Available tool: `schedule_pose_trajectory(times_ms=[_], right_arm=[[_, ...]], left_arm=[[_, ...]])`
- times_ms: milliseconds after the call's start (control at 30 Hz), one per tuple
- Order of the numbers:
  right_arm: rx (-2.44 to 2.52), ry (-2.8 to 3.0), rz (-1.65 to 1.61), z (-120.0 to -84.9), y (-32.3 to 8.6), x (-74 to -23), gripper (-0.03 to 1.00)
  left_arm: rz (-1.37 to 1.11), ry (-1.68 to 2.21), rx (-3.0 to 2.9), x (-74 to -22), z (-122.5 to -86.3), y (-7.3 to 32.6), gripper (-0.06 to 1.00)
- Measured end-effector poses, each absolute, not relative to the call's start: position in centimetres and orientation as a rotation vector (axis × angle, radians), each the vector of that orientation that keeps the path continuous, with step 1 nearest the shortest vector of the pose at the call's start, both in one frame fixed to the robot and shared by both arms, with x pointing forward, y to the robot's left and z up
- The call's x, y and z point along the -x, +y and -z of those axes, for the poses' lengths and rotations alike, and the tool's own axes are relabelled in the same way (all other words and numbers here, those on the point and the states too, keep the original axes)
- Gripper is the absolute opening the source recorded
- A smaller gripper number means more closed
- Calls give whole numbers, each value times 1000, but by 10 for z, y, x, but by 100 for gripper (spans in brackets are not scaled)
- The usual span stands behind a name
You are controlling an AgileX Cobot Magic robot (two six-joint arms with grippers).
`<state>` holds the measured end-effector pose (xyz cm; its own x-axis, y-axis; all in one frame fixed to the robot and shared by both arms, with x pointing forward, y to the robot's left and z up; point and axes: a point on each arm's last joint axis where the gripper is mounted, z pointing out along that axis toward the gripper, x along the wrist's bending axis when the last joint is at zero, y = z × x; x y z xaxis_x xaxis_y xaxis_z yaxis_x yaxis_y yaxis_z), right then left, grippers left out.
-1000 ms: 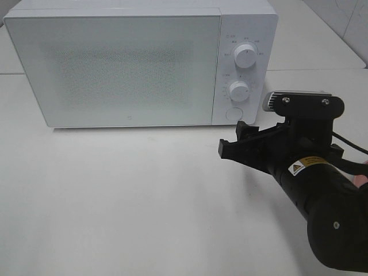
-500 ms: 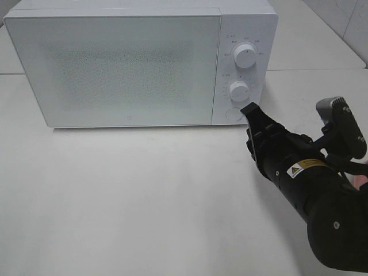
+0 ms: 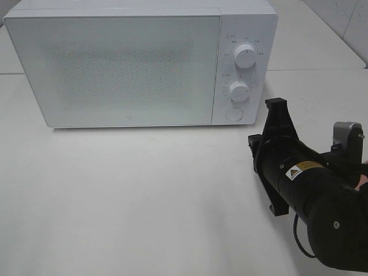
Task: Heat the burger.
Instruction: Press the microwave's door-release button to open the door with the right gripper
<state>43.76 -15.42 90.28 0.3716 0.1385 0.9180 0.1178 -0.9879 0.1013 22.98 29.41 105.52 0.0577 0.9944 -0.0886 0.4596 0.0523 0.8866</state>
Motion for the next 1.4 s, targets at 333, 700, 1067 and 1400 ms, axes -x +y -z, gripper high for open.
schedule_pose_trajectory(times_ms=[333,700,1067,1400], right_arm=[[-2572,146,-1734,-904,-160,-451,1],[-2588,118,-1700,-890,-148,-474,1],[-2639,47,-1664,-878,-142,-506,1],[-2638,10,-1677,-870,-137,-539,1]], left_arm=[[-833,1519,-1525,-230,-1055,294,100],[-833,1519,-1525,-230,-1055,294,100],[-833,1519,-1525,-230,-1055,294,100],[-833,1519,-1525,-230,-1055,294,100]])
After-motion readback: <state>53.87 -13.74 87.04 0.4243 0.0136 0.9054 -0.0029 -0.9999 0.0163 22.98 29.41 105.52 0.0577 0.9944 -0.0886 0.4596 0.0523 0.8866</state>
